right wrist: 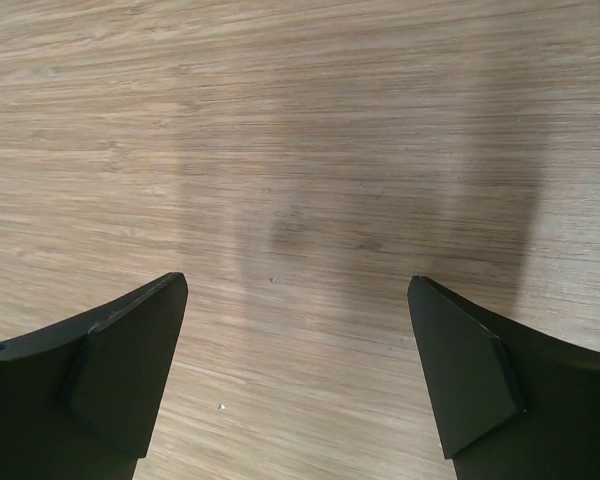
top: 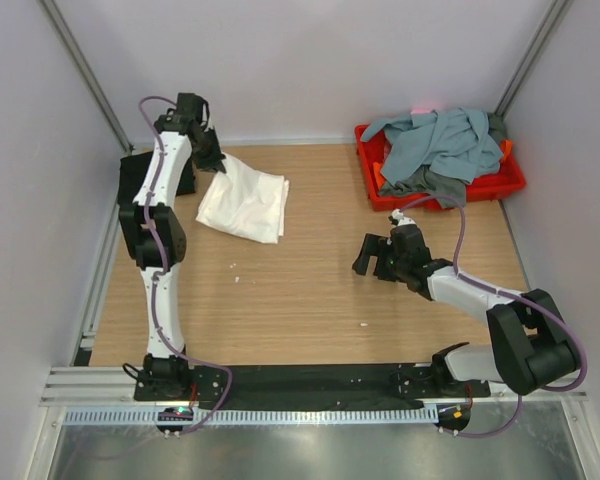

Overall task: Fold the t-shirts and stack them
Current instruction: Neatly place the folded tshirt to the corner

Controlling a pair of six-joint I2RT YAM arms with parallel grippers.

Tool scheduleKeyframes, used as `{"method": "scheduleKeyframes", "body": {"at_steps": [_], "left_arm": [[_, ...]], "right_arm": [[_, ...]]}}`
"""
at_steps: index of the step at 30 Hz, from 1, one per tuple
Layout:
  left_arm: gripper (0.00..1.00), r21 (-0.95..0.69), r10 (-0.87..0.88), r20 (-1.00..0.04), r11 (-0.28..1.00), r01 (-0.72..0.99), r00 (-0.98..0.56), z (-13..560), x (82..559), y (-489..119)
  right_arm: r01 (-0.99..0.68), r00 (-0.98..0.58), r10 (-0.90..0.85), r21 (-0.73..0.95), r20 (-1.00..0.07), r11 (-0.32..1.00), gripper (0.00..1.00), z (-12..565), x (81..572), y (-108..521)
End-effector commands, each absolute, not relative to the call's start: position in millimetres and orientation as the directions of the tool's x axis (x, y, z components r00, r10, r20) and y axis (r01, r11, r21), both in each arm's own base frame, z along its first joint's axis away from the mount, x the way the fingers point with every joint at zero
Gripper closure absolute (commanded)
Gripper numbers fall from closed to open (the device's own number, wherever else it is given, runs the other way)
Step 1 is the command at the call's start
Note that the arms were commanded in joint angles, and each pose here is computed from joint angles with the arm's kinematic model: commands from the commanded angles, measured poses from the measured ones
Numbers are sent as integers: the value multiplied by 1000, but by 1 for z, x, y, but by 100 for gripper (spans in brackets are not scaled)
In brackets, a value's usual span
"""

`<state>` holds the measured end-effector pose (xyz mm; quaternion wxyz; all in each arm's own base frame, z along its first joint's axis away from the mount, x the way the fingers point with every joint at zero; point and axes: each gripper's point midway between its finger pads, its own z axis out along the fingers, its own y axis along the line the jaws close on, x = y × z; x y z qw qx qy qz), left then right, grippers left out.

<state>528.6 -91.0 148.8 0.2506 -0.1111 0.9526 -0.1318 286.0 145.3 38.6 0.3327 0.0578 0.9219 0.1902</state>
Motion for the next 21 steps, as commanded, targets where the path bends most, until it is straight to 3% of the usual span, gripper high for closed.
{"method": "scheduleKeyframes", "body": {"at_steps": [1,13,21], "left_arm": [[100,-266,-279,-464,949,-169,-840,162,531,-63],[100,-350,-384,-651,917,-190,-655,223,583,9],[100,-308,-334,-814,942,-133,-475,276,616,35]], "right_arm": [[-63,-727,239,409,-643,910,1,57,300,152],[-92,-736,226,425,-638,900,0,56,299,157],[-98,-731,230,432,-643,897,0,58,298,157]]}}
